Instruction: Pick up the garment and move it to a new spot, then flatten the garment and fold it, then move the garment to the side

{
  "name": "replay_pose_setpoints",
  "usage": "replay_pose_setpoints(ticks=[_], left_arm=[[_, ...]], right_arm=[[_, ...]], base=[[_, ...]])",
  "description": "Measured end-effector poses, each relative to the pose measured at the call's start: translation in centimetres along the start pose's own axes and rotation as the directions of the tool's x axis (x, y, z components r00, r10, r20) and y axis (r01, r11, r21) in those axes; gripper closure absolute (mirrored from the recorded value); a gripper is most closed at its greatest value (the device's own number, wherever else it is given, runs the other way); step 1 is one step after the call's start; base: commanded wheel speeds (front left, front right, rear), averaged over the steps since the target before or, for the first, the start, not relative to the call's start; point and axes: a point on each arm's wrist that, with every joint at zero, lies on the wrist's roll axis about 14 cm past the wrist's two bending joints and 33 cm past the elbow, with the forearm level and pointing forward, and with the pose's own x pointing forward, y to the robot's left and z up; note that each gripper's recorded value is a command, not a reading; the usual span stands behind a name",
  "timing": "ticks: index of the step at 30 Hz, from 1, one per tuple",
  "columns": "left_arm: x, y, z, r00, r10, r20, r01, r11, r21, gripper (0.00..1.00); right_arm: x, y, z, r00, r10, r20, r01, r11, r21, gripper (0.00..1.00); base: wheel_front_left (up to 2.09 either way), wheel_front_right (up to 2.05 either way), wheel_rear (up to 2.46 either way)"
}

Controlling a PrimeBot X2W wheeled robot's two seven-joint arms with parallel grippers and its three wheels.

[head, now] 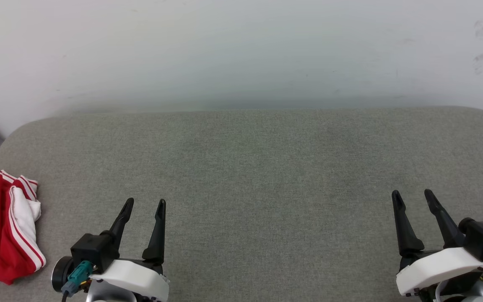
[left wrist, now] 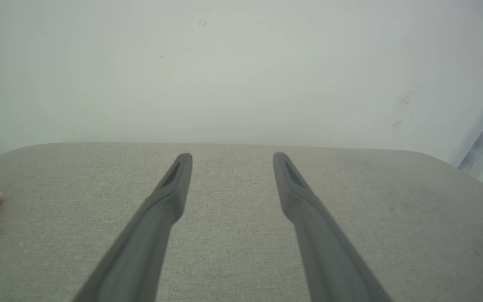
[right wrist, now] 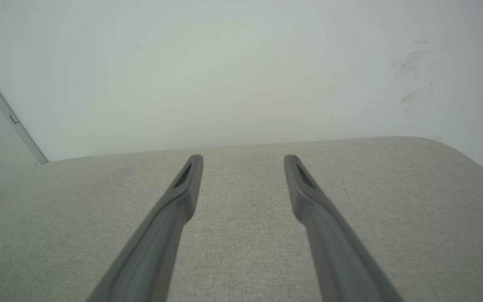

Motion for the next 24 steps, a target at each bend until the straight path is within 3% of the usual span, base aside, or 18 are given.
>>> replay_pose_setpoints(ticks=[24], left_arm=[[0.14,0.16,0.04,1.000,0.000,0.018,-0.002,0.996,0.085,0.00]], right_arm=[[0.01,-0.15,-0.61,1.000,-0.001,-0.001,0.001,0.996,-0.089,0.00]], base=[[0.00,0.00,0.00]])
